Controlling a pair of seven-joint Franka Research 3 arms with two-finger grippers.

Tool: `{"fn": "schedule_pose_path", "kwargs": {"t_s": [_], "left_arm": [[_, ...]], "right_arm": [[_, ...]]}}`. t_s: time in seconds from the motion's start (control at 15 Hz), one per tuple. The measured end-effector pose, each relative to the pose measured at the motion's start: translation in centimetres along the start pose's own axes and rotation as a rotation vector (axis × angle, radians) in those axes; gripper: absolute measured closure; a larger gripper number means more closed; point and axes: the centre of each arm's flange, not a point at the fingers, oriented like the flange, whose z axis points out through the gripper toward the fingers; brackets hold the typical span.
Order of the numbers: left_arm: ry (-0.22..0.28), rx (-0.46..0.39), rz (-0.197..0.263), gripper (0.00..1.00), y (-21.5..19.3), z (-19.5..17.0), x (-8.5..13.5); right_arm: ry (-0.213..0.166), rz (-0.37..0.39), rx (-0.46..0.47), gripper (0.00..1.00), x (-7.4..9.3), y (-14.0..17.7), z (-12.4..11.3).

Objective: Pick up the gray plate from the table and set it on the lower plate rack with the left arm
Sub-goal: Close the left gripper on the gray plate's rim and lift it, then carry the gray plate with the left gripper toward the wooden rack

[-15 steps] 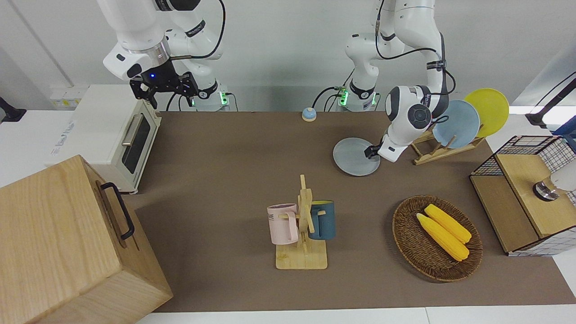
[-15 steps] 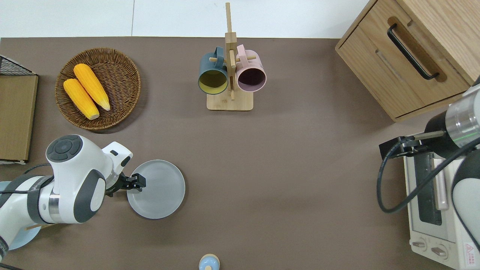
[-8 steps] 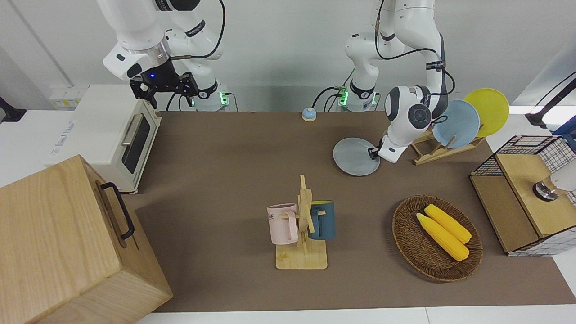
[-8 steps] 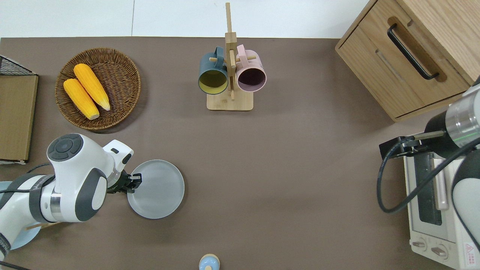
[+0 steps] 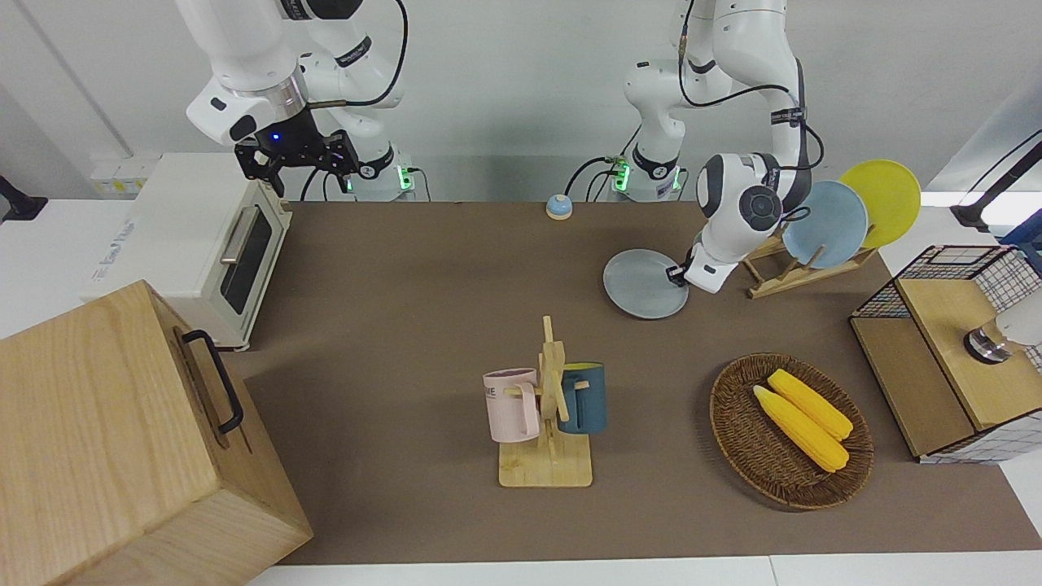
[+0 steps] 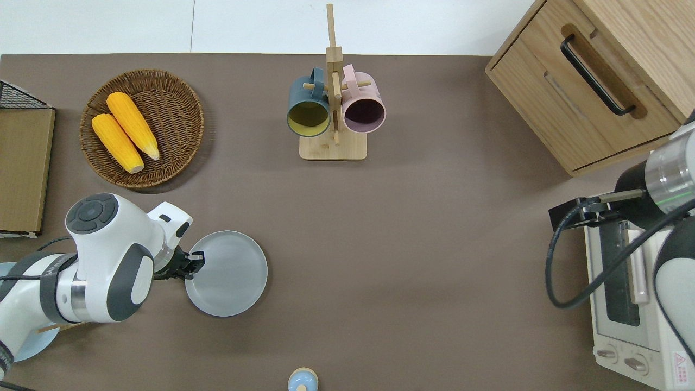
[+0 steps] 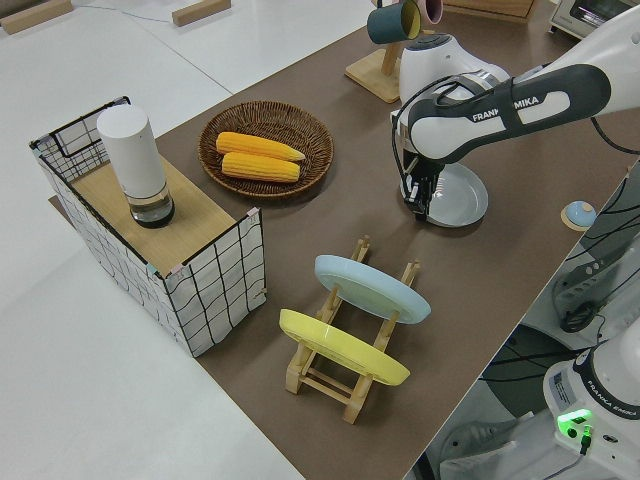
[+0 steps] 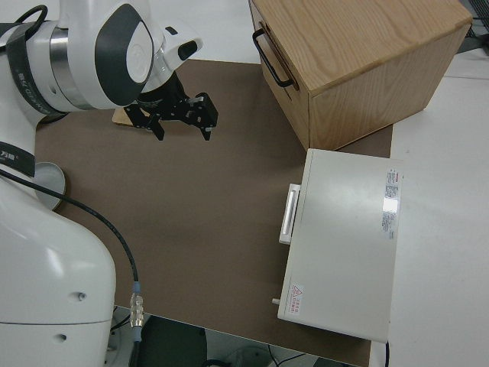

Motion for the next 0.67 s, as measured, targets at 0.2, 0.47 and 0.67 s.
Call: {"fn": "schedule_pose_path", "kwargs": {"t_s": [0.2, 0.47, 0.67], "left_arm": [[0.009, -0.006, -0.023, 0.97, 0.1, -2.2, 0.7], [-0.004, -0.006, -0.045, 0.97, -0.1, -5.5, 1.3], [-0.023, 0.002, -0.084, 0.97, -0.3, -6.7, 1.3]], "right_arm": [[0.0, 0.0, 0.0, 0.01, 0.0, 0.0, 0.0], [0.0, 0.0, 0.0, 0.01, 0.0, 0.0, 0.0], [0.0, 0.0, 0.0, 0.01, 0.0, 0.0, 0.0]]}}
